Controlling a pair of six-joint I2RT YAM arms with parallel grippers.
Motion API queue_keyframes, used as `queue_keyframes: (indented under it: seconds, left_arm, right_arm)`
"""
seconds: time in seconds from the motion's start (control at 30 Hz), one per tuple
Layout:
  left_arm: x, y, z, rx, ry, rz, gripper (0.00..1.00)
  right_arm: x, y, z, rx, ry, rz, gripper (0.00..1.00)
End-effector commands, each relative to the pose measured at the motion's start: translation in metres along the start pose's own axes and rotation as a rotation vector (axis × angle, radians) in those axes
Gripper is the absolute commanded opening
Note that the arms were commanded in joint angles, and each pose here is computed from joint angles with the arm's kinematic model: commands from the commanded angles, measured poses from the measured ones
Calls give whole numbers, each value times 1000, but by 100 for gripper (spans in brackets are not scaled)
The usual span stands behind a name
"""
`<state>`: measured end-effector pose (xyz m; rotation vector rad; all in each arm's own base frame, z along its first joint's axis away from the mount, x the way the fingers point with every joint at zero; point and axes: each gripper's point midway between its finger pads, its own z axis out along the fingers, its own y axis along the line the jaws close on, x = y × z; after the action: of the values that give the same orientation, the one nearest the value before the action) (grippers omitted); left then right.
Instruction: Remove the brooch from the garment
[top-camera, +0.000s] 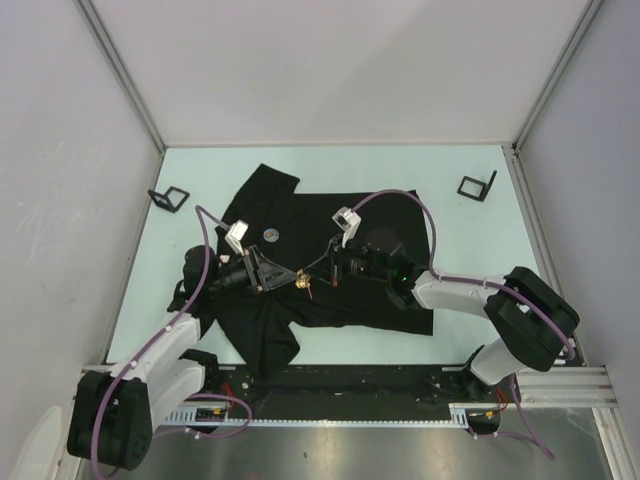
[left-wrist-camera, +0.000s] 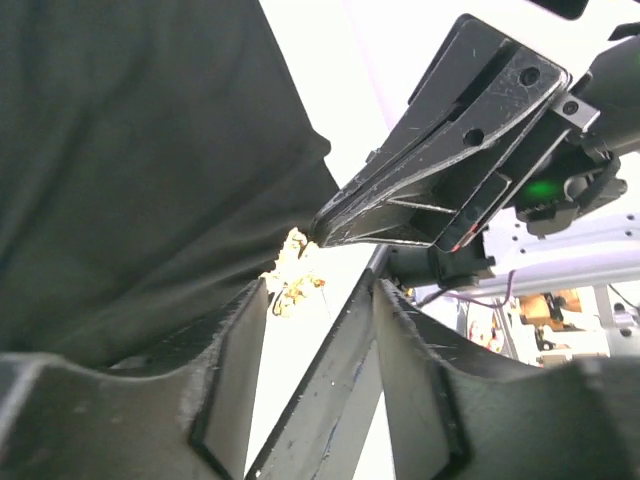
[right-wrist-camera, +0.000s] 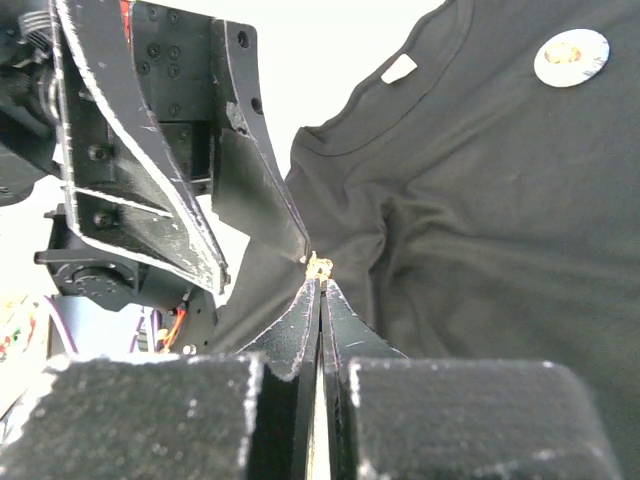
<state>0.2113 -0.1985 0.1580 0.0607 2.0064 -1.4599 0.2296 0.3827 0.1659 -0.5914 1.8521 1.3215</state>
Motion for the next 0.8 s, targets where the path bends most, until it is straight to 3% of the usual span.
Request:
queue_keyframes:
  seconds: [0.0,0.33,0.77]
  left_arm:
    - [-1,-16,1,83,7,44,48]
    - [0,-19,3,110,21,32,48]
    - [1,-31,3,184,39,21,22]
  right_arm:
    - [-40,22,-9,-38,-139,-23,0]
    - [-44,31,-12,-55,-162,-26,0]
    - [-42,33,-8,-68,-169,-16,0]
